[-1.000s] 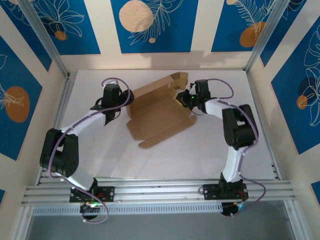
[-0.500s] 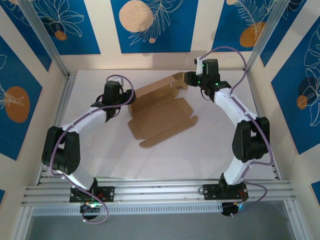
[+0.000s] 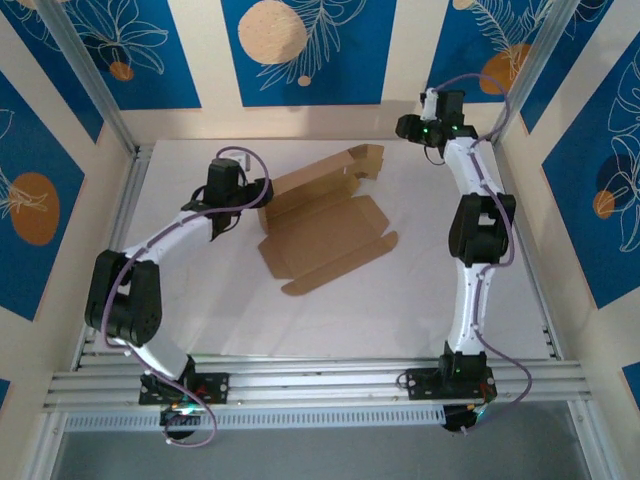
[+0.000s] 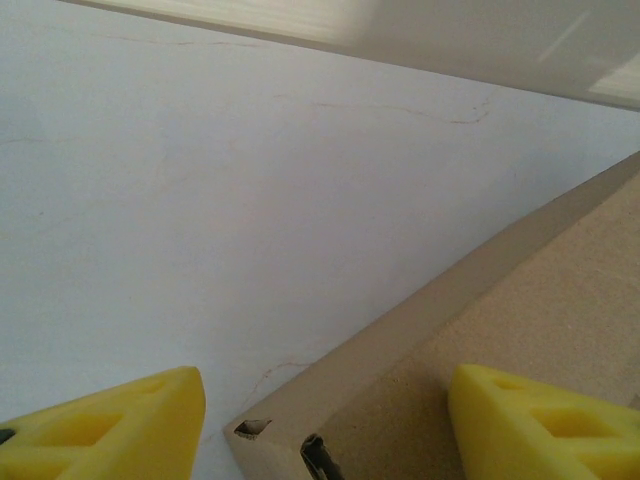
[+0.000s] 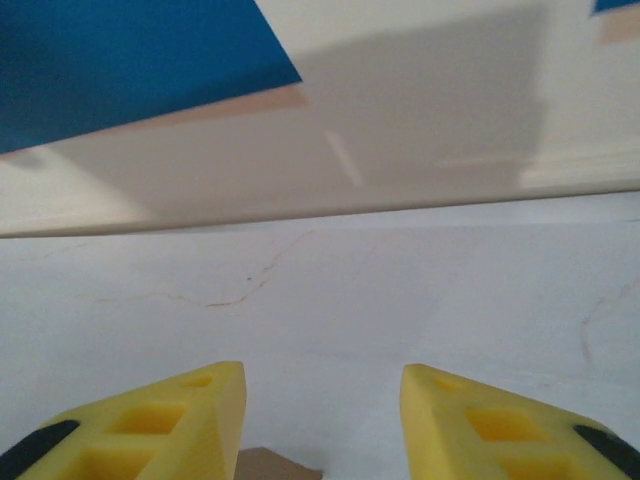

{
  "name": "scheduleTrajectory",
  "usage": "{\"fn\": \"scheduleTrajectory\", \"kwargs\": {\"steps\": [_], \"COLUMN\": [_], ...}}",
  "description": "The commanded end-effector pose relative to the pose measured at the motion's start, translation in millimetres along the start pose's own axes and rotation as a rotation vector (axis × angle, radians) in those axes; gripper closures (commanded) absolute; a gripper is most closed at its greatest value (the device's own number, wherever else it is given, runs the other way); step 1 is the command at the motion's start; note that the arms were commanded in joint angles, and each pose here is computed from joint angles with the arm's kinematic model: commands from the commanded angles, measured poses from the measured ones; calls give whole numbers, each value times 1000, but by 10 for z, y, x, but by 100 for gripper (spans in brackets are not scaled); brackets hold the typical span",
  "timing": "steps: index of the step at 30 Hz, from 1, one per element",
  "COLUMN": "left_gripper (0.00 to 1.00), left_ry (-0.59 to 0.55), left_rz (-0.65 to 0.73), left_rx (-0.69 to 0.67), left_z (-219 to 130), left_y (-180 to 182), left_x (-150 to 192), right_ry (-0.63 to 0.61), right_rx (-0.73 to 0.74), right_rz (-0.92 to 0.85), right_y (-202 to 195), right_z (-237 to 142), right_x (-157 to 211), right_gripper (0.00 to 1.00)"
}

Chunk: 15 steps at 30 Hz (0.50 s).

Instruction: Fold the paper box

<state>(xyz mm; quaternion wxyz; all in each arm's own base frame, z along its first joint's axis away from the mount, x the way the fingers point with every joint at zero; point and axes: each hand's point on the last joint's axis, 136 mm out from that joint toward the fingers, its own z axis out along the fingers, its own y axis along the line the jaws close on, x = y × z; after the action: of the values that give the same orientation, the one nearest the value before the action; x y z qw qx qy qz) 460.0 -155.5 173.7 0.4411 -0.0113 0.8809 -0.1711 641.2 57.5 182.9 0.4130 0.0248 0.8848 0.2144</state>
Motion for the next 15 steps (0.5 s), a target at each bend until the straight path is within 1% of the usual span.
{"fn": "scheduleTrajectory", "kwargs": {"steps": [1, 4, 7, 10, 15], "left_gripper": [36, 37, 37, 38, 38], "left_ry": [84, 96, 92, 90, 81], "left_rz": [-8, -7, -1, -14, -17], "left_rx": [11, 25, 20, 22, 19], "left_z": [118, 151, 167, 194, 203], "left_y": [56, 34, 47, 45, 27], "left_x": [169, 169, 140, 108, 36], "right_ry": [165, 201, 235, 228, 148], "right_rx": [-137, -267, -363, -457, -577], "right_rz": [68, 8, -20, -54, -115], "right_y": [146, 339, 526, 714, 968], "right_z": [247, 383, 374, 245, -87], "right_x": [398, 536, 711, 862, 1012], "right_gripper": [58, 62, 65, 68, 69]}}
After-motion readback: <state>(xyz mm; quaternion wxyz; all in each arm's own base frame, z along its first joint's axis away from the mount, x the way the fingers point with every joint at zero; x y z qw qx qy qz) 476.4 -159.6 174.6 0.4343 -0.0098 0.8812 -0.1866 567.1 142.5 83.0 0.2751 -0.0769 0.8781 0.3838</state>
